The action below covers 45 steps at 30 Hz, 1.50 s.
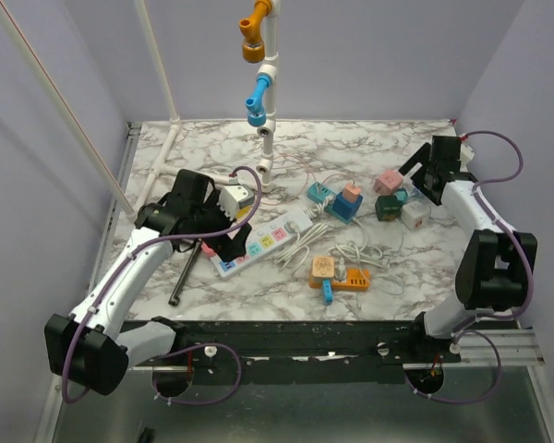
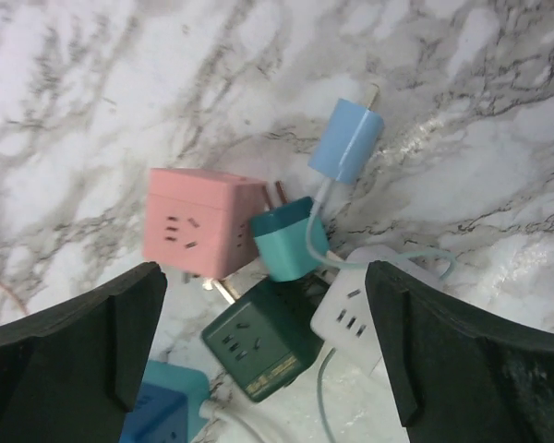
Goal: Pull the plug off the socket
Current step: Place the plug at the center of the board, then remove the plug from the socket.
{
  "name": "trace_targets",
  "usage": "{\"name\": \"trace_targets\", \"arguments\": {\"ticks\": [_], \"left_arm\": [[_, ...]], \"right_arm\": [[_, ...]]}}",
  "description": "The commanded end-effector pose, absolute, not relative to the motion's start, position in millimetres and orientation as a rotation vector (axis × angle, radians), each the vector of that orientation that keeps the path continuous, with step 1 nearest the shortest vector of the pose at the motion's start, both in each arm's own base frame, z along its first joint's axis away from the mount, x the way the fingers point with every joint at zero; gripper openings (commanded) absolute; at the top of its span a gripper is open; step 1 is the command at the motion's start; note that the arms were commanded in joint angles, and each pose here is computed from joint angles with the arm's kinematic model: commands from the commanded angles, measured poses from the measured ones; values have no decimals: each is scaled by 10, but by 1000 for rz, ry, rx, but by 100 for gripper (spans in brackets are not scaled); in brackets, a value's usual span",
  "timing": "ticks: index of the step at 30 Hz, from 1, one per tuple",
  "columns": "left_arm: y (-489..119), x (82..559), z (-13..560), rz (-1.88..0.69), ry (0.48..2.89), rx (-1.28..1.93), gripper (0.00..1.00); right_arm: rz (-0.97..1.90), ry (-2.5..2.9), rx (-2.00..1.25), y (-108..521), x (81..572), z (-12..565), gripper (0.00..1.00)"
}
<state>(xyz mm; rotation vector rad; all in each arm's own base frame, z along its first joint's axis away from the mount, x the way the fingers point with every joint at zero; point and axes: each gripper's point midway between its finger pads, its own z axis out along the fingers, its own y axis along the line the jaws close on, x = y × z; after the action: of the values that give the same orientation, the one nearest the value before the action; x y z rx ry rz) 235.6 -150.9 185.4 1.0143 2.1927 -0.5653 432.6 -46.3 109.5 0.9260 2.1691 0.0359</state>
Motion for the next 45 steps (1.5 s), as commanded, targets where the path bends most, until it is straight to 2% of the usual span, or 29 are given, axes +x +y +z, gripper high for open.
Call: {"name": "trace_targets", "arguments": {"ticks": [1,7,13,22,32,40,45], "left_arm": [[-1688,2331,1674,-624,2215,1041,98],[-1792,2456,1479,-627,2229,1073,99],[-1865,2503,1417,-668,2237,1065,99],[-1834,2485,1597,-676,2224,1051,98],[-1617,2502,1818,-719,2209,926,98],[-1555,2532,1820,-687,2214,898,98],[-1532,2546,1807,-672,2221,894,98]], "right_arm": [[38,2034,787,-323,4235,1849,100],[91,1937,522,452,3904,2627,100],[224,1937,240,1381,3387,2801,100],[268,2101,-169,2558,3041,2229,100],[244,2211,-372,2945,3107,1435,100],[244,2249,-465,3149,3185,1117,88],[239,2298,-529,3246,3186,860,77]]}}
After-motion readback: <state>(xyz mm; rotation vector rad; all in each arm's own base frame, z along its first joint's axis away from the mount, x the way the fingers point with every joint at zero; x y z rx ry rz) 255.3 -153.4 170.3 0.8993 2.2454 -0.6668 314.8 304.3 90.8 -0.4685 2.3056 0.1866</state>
